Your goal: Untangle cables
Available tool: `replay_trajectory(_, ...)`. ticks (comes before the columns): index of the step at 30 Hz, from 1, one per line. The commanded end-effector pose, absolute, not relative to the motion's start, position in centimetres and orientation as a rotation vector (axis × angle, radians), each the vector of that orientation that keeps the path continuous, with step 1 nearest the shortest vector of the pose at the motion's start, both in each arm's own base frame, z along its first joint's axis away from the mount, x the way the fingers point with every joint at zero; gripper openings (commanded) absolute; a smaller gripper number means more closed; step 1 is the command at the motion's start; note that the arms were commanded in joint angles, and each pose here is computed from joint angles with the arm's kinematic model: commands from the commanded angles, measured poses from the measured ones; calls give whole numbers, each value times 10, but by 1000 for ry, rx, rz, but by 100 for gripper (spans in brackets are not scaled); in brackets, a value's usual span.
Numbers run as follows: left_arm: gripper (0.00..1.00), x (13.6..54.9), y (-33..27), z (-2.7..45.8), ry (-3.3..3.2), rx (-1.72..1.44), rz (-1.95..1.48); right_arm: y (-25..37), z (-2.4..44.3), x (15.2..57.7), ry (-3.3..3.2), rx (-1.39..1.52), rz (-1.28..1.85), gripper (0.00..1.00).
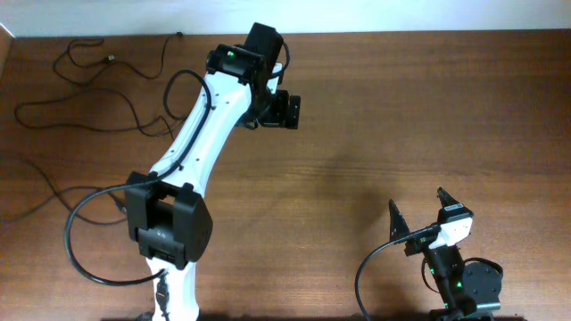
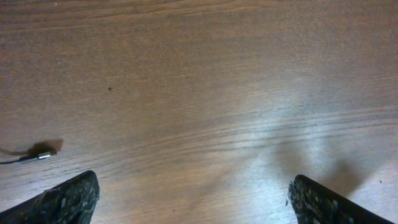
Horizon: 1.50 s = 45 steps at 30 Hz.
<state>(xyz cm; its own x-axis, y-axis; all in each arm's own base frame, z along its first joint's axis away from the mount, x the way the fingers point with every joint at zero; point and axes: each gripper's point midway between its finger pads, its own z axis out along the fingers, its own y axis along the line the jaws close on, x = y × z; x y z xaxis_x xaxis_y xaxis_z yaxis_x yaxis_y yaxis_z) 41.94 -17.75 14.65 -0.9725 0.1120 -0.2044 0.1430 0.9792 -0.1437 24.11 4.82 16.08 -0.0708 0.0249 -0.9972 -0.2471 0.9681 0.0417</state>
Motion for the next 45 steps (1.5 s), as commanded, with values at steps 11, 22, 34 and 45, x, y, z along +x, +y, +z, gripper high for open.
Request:
replay_trajectory(11, 99, 328, -112, 239, 2624, 143, -106, 46, 159, 241, 1631, -156, 222, 98)
replay_trajectory(22, 99, 215, -64, 238, 2413, 108, -155, 46, 159, 241, 1631, -156, 222, 98)
replay_trajectory(34, 99, 181, -35, 226, 2295, 1, -156, 46, 159, 241, 1631, -156, 222, 98)
replay_trajectory(45, 99, 190, -36, 217, 2125, 168, -146, 46, 159, 241, 1631, -156, 222, 98)
